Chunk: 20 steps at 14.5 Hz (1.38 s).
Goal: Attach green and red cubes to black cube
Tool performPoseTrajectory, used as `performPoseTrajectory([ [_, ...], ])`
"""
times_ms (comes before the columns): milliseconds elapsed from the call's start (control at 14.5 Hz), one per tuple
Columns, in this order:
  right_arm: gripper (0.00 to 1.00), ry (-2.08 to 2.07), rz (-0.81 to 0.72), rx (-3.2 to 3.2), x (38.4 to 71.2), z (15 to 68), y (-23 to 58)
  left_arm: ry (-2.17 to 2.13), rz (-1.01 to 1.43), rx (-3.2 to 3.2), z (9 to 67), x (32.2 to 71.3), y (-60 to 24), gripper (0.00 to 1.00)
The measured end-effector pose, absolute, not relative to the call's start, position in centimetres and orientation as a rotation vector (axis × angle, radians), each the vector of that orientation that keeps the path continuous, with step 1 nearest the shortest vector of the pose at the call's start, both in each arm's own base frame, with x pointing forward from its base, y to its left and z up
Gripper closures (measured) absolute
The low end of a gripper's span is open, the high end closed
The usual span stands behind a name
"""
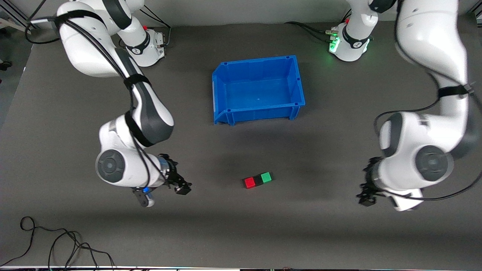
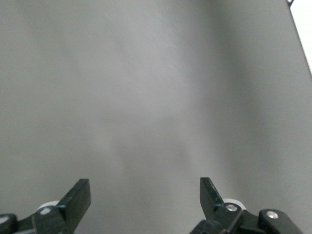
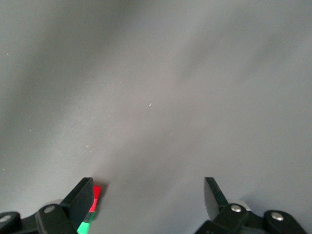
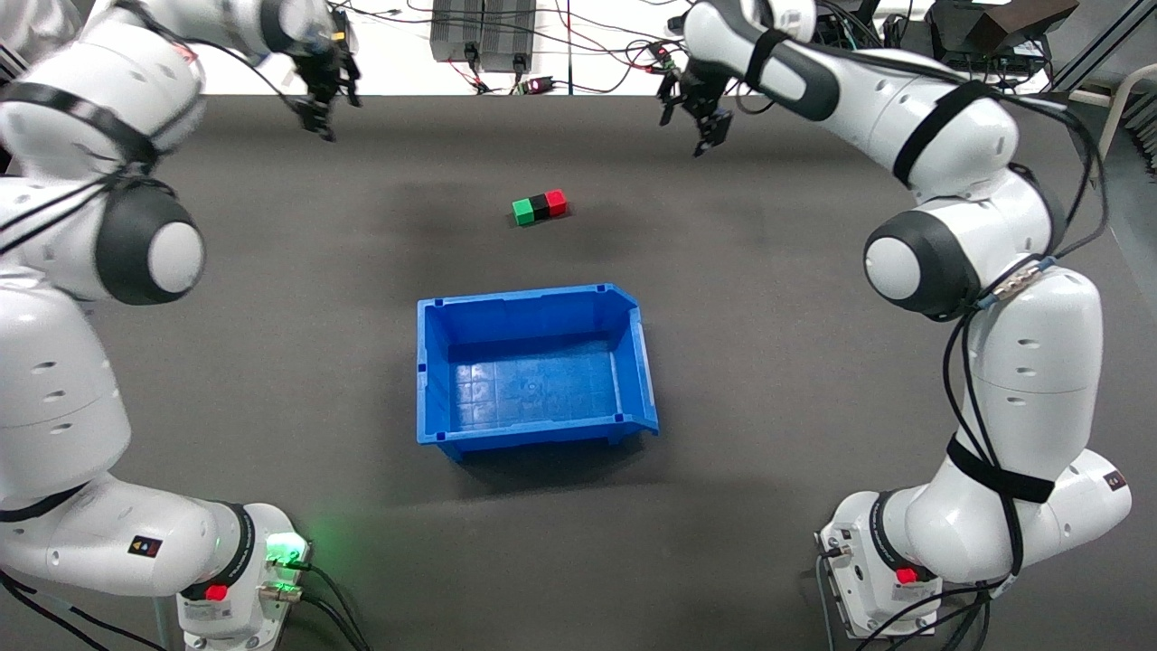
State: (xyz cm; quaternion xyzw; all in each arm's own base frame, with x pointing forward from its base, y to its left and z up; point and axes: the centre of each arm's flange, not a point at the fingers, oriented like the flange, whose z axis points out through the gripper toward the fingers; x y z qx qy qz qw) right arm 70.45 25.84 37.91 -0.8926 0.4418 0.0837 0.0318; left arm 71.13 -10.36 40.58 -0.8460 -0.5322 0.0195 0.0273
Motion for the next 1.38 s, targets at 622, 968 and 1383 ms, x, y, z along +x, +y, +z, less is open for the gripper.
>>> performPoseTrajectory([
  [622, 0.00, 1.020, -0.008, -3.091, 66.1, 49.1, 17.0, -0.972, 0.328, -2.916, 55.0, 63.1, 4.7, 0.00],
  [968, 0.00, 0.748, -0.052, -3.155, 61.4, 53.8, 14.9, -0.810, 0.251, -3.005, 59.0, 61.6, 5.8, 0.00],
  [1383, 0.00, 0.497, -0.119, -3.189, 57.7, 58.4, 8.7, -0.325, 0.211, -3.127, 60.9, 60.8, 4.1, 0.00],
])
